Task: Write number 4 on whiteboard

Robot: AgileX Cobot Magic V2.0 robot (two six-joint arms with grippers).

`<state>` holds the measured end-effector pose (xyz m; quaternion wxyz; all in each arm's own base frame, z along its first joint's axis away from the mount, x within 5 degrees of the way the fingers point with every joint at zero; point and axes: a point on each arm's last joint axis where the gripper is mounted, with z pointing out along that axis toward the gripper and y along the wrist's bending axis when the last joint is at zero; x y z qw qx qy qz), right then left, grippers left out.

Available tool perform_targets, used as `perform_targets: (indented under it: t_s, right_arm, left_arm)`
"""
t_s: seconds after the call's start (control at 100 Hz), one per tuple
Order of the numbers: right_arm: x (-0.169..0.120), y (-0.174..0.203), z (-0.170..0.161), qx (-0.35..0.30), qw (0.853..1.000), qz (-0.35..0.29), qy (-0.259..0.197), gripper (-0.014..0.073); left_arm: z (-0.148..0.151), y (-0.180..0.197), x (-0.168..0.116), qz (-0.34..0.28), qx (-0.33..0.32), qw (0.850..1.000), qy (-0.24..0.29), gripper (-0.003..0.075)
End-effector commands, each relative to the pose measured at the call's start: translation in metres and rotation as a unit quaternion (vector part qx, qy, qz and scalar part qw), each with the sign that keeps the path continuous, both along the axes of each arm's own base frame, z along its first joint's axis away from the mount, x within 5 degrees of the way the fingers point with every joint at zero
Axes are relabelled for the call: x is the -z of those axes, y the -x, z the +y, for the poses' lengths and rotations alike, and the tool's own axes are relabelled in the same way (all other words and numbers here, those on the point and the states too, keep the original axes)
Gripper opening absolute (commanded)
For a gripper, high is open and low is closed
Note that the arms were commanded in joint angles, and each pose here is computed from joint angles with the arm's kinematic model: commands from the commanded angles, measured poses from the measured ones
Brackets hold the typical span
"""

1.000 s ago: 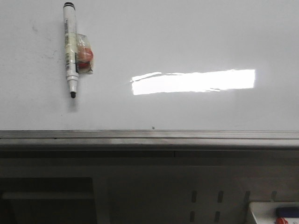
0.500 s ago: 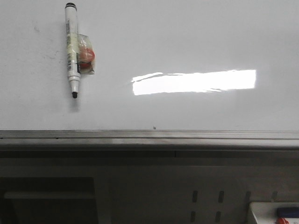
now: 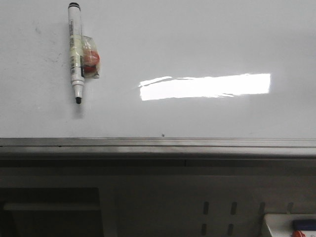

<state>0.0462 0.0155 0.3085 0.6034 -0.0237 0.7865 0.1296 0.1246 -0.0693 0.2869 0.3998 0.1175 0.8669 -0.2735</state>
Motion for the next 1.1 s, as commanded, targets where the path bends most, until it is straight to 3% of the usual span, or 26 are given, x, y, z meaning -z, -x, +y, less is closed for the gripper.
perform_targets:
  t_s: [0.0,0.37,0.72,0.84,1.09]
  right_arm:
    - [-0.016,-0.001,0.003,-0.022,0.999,-0.03,0.006,0.0333]
    - [-0.028,-0.011,0.014,-0.086,0.996,-0.014,-0.005,0.0333]
    - [-0.032,-0.013,0.015,-0.089,0.996,-0.016,-0.005,0.0333]
    - [-0.033,-0.013,0.015,-0.087,0.996,-0.02,-0.006,0.0333]
    - [-0.035,-0.014,0.014,-0.084,0.996,-0.032,-0.01,0.0333]
  left_arm:
    - [-0.004,-0.008,-0.019,-0.04,-0.011,0.999,0.029,0.04]
    - [-0.046,-0.041,-0.03,-0.006,0.045,0.998,0.047,0.04]
    - [-0.07,-0.082,0.001,0.029,0.02,0.999,0.018,0.0395]
    - [-0.071,-0.09,0.007,0.026,0.003,1.0,0.014,0.0318]
    - [-0.074,-0.098,0.019,0.04,-0.003,0.999,0.001,0.0027]
